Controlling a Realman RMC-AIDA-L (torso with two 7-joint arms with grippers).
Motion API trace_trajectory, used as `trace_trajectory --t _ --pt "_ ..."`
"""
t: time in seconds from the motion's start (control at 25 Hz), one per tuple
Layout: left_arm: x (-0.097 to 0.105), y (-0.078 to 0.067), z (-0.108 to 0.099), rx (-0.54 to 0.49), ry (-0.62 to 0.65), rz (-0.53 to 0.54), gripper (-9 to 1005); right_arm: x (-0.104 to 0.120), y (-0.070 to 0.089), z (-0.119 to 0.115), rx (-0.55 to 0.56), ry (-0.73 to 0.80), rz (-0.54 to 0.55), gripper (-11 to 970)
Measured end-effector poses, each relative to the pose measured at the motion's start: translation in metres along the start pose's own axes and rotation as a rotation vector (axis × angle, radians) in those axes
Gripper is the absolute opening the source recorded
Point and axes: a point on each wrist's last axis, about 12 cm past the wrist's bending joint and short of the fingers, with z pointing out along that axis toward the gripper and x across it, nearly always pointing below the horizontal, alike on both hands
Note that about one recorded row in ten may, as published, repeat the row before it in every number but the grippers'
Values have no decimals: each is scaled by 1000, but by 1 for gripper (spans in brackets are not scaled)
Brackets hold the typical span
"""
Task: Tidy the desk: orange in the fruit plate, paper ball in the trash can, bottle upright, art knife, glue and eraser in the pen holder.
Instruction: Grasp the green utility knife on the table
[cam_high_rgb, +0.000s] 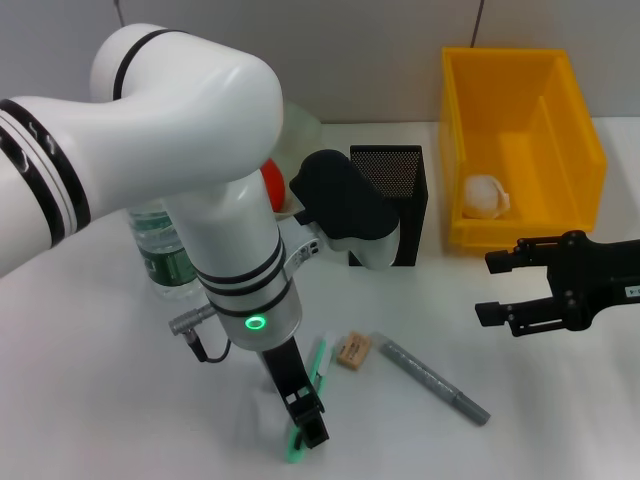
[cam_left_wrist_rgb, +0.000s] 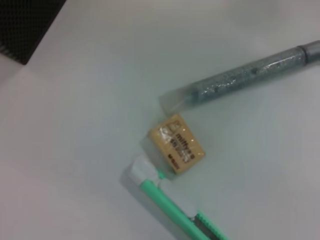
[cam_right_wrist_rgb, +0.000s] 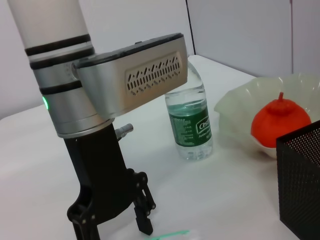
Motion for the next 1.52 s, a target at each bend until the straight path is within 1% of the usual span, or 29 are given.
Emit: trace_trajectory --t 0.24,1.08,1.36,1.52 --pt "0 -2 0 15 -6 6 748 0 0 0 0 0 0 788" --pt "-1 -1 0 9 -5 12 736 0 0 0 3 1 -9 788" --pt "-1 -1 0 5 -3 19 555 -2 -1 -1 3 2 -15 788" --pt "-1 -1 0 10 -1 22 529 -2 -1 0 2 2 -15 789"
